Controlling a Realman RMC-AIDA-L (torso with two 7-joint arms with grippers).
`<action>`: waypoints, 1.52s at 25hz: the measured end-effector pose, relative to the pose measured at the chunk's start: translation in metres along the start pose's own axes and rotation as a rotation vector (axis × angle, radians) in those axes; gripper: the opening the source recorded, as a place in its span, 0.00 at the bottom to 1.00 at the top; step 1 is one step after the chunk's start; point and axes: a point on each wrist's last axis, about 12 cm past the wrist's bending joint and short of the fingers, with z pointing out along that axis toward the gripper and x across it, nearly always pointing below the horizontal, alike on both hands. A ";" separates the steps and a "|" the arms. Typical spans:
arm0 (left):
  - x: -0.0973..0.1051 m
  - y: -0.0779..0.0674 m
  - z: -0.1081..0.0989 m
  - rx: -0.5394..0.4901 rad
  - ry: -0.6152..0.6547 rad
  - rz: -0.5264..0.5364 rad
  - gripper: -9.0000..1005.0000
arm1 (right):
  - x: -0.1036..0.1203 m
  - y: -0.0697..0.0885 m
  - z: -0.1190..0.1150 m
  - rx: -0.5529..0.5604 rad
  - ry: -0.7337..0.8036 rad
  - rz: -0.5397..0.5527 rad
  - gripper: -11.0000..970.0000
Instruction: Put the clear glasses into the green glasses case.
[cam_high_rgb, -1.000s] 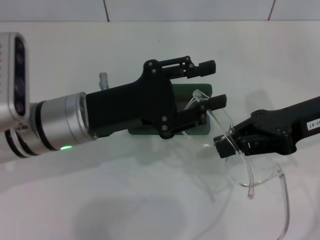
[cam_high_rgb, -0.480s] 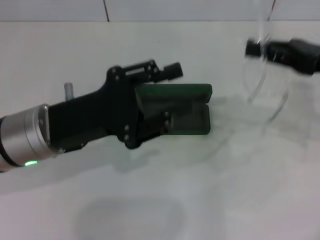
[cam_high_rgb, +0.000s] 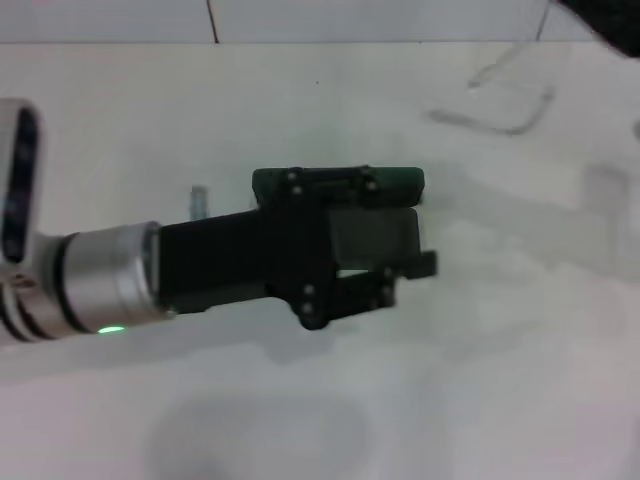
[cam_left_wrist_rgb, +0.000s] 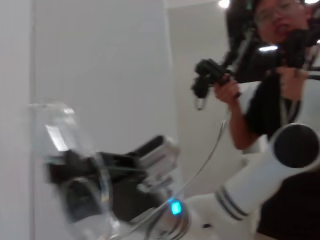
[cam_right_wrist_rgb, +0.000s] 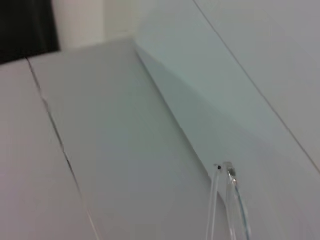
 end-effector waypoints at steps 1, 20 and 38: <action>0.000 0.001 0.006 0.025 0.001 0.000 0.52 | 0.005 -0.002 0.008 -0.013 0.006 0.006 0.16; -0.006 0.014 0.018 0.039 -0.035 -0.009 0.52 | 0.048 -0.009 0.032 -0.022 0.440 -0.038 0.17; -0.007 0.019 0.015 -0.007 -0.042 -0.004 0.51 | 0.038 -0.002 0.020 -0.102 0.508 -0.003 0.17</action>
